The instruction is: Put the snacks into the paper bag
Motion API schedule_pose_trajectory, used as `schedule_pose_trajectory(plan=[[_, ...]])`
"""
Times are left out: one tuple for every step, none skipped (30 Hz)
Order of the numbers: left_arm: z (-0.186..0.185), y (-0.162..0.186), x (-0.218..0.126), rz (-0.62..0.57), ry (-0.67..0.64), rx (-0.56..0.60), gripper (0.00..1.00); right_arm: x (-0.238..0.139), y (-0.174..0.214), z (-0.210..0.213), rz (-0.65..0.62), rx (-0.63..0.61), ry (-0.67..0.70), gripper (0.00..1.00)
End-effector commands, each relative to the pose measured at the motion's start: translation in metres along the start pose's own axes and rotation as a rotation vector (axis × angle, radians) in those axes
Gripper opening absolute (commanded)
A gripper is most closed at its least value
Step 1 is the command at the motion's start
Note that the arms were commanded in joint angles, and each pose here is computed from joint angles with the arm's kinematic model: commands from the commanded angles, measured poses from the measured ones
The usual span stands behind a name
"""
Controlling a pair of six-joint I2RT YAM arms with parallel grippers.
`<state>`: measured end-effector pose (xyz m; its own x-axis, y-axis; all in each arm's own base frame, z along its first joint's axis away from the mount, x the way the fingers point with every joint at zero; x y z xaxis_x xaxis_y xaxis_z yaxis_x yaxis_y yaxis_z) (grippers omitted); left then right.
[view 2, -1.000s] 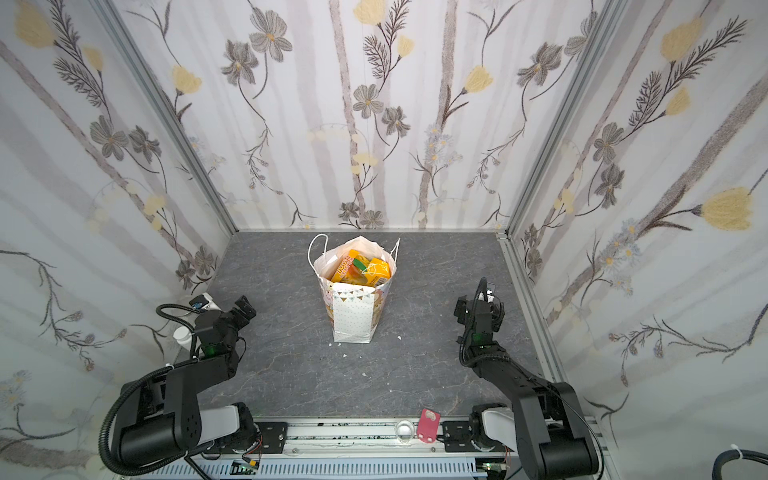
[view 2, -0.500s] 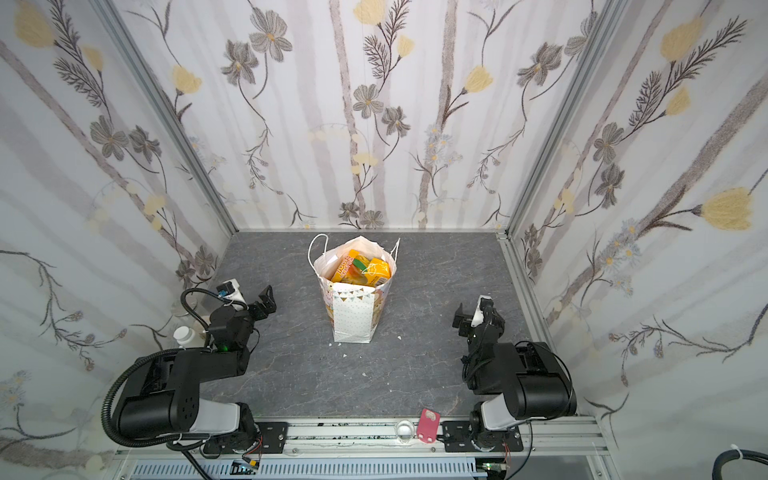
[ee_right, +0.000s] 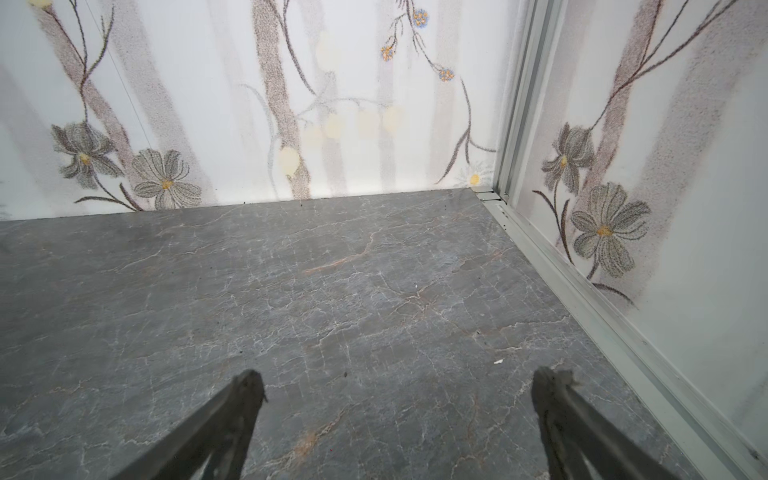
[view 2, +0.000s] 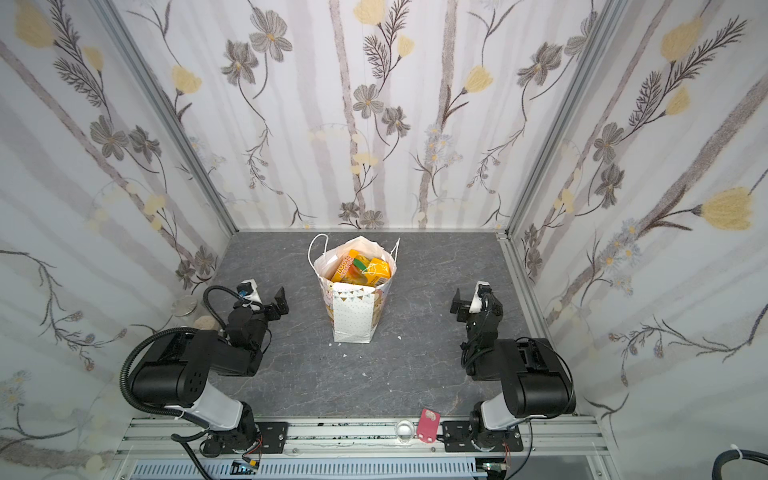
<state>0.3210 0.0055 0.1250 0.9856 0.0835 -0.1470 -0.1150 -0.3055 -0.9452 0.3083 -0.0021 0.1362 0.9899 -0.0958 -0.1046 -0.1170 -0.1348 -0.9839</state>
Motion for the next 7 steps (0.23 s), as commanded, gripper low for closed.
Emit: schedule_pose_trajectory(plan=[[-0.0022, -0.0091, 0.001, -0.045, 0.004, 0.003, 1.0, 0.0013, -0.0051, 0.0013, -0.025, -0.02, -0.012, 1.0], [-0.002, -0.0095, 0.0009, -0.05, 0.004, 0.003, 1.0, 0.0016, -0.005, 0.0012, -0.023, -0.019, -0.013, 1.0], [-0.0018, -0.0089, 0.0006, -0.048, 0.003, 0.003, 1.0, 0.0021, -0.0046, 0.002, -0.021, -0.02, -0.018, 1.0], [-0.002, -0.0091, 0.0011, -0.047, 0.003, 0.003, 1.0, 0.0018, -0.0048, 0.0017, -0.023, -0.021, -0.017, 0.99], [-0.0019, -0.0096, 0.0009, -0.051, 0.004, 0.002, 1.0, 0.0017, -0.0048, 0.0013, -0.022, -0.02, -0.015, 1.0], [-0.0021, -0.0094, 0.001, -0.048, 0.005, 0.003, 1.0, 0.0017, -0.0052, 0.0015, -0.024, -0.02, -0.016, 0.99], [-0.002, -0.0091, 0.0009, -0.048, 0.005, 0.003, 1.0, 0.0016, -0.0048, 0.0012, -0.023, -0.019, -0.015, 1.0]])
Point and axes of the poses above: each gripper's point midway between its finger pads, its own x axis out along the fingers, its own z axis along the line the jaws close on, y = z × x, the point moved 6 cm from there along -x, back along the fingers, and after that the axes turned 10 degrees about -x, right-handed, at the moved point
